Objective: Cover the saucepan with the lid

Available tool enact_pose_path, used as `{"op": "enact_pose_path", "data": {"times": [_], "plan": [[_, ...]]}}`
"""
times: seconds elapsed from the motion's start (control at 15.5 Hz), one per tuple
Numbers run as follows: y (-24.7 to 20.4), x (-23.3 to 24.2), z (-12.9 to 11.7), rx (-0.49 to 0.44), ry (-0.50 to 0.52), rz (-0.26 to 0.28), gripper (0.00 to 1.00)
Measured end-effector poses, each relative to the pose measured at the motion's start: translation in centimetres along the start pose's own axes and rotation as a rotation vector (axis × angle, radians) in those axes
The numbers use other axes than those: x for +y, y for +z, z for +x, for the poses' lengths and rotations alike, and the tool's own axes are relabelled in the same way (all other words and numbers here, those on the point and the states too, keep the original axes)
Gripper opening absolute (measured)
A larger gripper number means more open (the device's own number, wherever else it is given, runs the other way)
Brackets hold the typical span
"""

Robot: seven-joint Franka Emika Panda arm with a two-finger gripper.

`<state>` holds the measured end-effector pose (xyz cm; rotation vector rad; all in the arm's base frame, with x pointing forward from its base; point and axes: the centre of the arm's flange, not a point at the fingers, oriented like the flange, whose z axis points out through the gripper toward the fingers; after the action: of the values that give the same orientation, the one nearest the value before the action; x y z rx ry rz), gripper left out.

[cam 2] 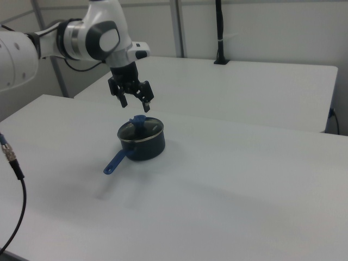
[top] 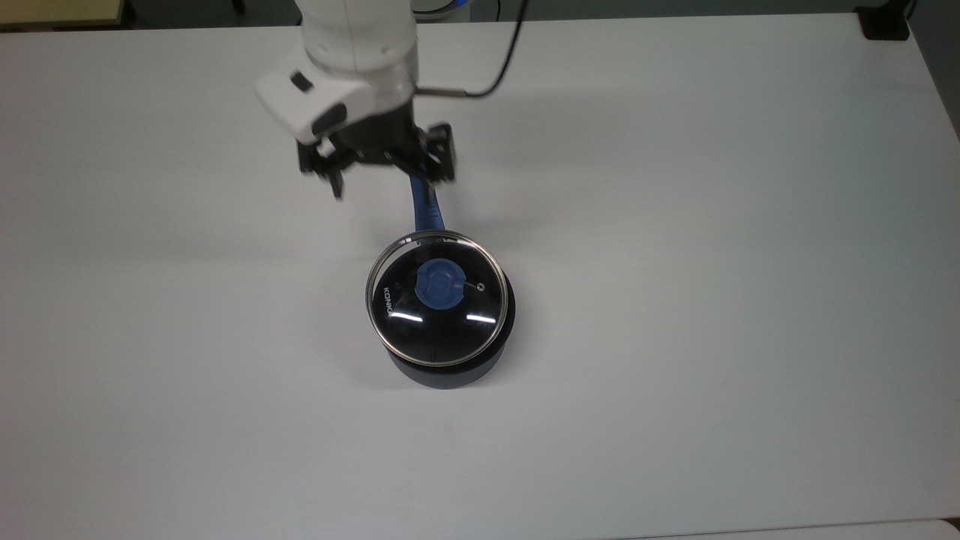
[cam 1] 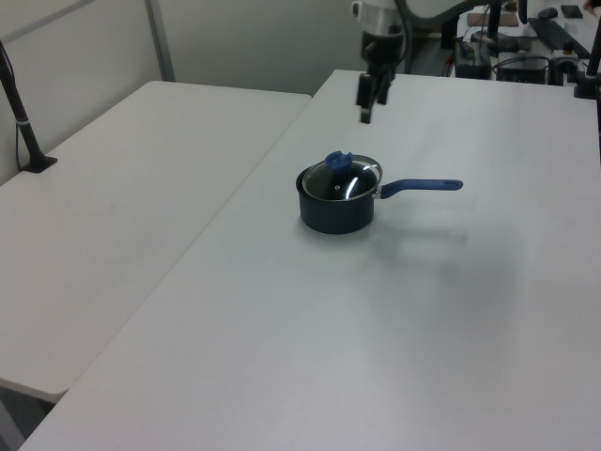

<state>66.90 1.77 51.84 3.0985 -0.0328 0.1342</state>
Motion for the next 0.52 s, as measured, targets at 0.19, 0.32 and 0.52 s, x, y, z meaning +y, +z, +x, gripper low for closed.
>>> {"op": "enact_pose_path", "data": {"times": [0.19,0.32,0.52], "plan": [[-1.7,1.4,-2.1,-0.034,0.009,-0.035,1.00],[-2.8,2.7,-3.6,-0.036,0.029,-0.041,1.00],[-3.7,3.8,-6.1,-0.046,0.046,-0.042,1.00]]}}
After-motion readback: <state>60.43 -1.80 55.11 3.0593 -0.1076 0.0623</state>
